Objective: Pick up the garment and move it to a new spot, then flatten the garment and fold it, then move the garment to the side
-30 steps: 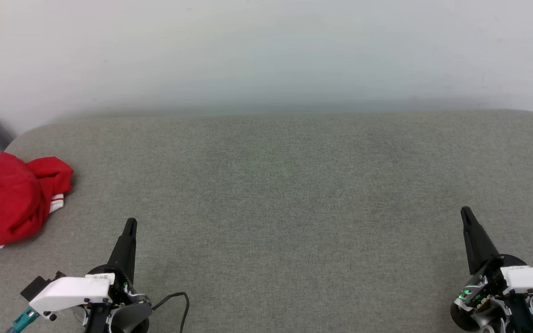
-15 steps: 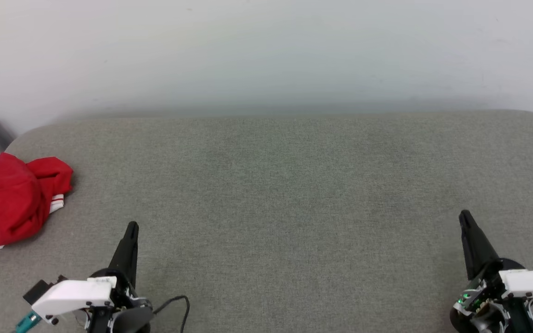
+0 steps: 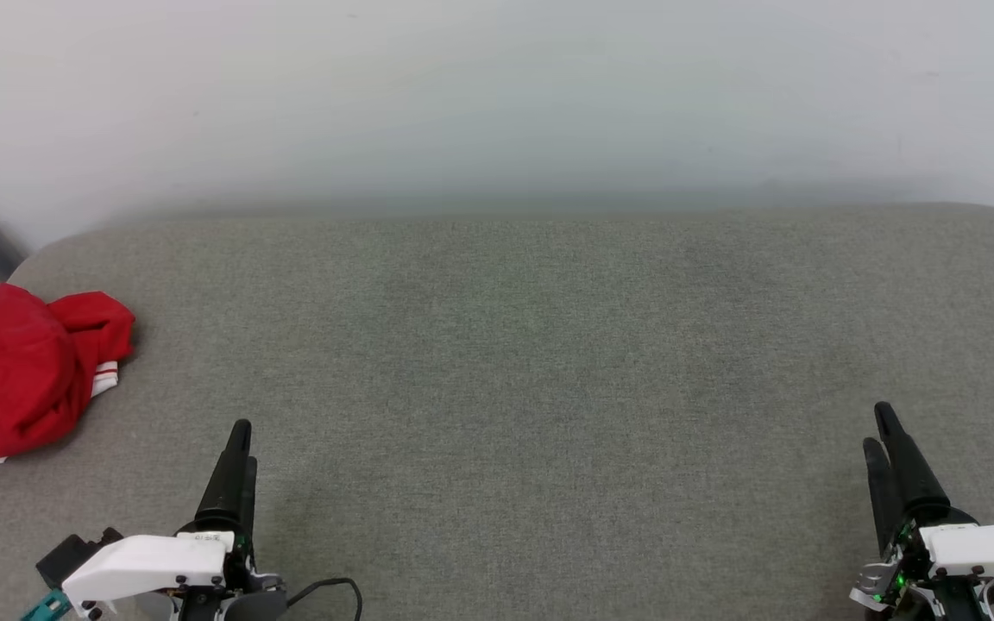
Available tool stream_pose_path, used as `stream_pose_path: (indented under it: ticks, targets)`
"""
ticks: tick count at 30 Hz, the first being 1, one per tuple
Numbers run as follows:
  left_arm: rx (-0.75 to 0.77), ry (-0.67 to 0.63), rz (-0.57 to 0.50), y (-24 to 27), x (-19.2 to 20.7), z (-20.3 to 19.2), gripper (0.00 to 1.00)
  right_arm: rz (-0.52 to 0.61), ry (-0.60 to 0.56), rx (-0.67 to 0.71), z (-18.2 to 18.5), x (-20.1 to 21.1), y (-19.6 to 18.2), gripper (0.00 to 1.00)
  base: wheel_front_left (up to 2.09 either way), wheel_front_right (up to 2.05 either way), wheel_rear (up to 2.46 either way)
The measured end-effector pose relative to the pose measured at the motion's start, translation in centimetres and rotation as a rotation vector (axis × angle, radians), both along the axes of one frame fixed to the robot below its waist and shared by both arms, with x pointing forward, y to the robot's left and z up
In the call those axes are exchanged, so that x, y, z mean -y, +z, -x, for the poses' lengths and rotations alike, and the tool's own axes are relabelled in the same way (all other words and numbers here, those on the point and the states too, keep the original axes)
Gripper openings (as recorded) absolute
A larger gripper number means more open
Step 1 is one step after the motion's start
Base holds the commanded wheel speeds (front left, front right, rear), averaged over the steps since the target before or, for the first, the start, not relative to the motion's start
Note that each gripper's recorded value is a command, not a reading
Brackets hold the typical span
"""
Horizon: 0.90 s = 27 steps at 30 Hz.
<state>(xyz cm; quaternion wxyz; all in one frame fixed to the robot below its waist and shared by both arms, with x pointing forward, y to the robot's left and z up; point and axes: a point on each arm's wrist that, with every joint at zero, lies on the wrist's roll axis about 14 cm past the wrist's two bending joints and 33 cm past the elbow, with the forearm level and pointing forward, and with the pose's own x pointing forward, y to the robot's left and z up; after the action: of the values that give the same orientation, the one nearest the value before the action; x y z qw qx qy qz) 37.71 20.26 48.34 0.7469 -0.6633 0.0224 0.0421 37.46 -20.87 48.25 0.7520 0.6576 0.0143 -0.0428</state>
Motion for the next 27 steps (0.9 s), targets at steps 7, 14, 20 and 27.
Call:
stream_pose_path:
  ticks: [7,14,20,27]
  targets:
    - [-0.012,-0.005,-0.161,0.7,0.2,-0.2,1.00,0.157,-0.002,0.013,0.2,0.2,0.7,1.00,0.00,0.00,0.00]
    - [-0.044,-0.014,-0.367,0.7,0.6,0.0,1.00,0.383,0.024,0.042,0.1,-0.5,1.9,1.00,0.00,0.00,0.00]
    - [-0.065,-0.005,-0.494,0.6,0.6,0.1,1.00,0.528,0.047,0.060,0.1,-1.3,2.4,1.00,0.00,0.00,0.00]
    - [-0.073,-0.005,-0.628,0.7,0.8,0.1,1.00,0.668,0.063,0.078,0.3,-1.9,2.8,1.00,0.00,0.00,0.00]
